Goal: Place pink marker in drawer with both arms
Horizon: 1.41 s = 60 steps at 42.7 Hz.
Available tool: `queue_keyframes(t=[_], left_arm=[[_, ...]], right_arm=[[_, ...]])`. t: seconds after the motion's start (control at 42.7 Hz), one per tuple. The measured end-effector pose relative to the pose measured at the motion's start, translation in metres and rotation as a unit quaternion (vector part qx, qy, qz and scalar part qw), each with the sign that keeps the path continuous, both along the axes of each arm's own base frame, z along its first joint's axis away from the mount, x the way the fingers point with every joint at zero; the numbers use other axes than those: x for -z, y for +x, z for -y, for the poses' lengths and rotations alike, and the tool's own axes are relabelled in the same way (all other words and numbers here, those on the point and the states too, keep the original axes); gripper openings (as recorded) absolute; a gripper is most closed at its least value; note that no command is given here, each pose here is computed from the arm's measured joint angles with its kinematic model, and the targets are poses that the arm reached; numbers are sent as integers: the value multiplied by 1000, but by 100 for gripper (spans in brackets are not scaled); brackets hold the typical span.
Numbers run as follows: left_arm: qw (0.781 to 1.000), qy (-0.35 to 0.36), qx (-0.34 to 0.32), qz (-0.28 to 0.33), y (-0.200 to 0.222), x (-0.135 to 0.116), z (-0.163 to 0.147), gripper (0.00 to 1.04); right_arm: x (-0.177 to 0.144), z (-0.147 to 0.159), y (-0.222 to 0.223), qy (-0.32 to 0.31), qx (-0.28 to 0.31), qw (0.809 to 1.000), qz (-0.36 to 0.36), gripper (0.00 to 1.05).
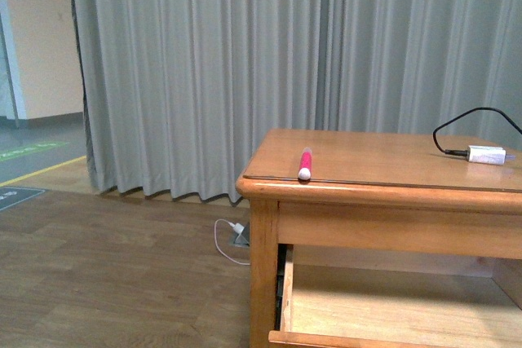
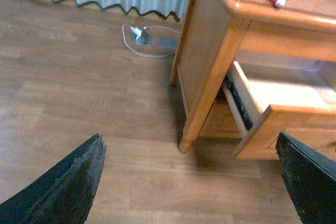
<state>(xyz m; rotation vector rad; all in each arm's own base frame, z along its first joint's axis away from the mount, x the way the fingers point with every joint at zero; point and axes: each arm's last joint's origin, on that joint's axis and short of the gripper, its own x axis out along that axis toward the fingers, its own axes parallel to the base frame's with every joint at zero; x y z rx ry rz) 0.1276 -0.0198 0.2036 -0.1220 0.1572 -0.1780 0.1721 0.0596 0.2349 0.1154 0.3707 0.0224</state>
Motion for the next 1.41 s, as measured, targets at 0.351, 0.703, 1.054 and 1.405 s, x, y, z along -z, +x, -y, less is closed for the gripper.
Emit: queue_keyframes(t=[0.351, 0.703, 1.054, 1.405], left_arm=[[998, 52, 29, 3, 135, -65, 43, 99], [997, 58, 46, -32, 254, -106, 120, 99], [993, 81, 68, -56, 298, -101, 183, 99], [988, 109, 73, -79, 318, -79, 213, 99]], right_arm=[[0, 0, 0, 0, 0, 1000, 0, 96], [0, 0, 0, 0, 0, 1000, 0, 96], [0, 0, 0, 0, 0, 1000, 0, 96], [0, 0, 0, 0, 0, 1000, 0, 96]])
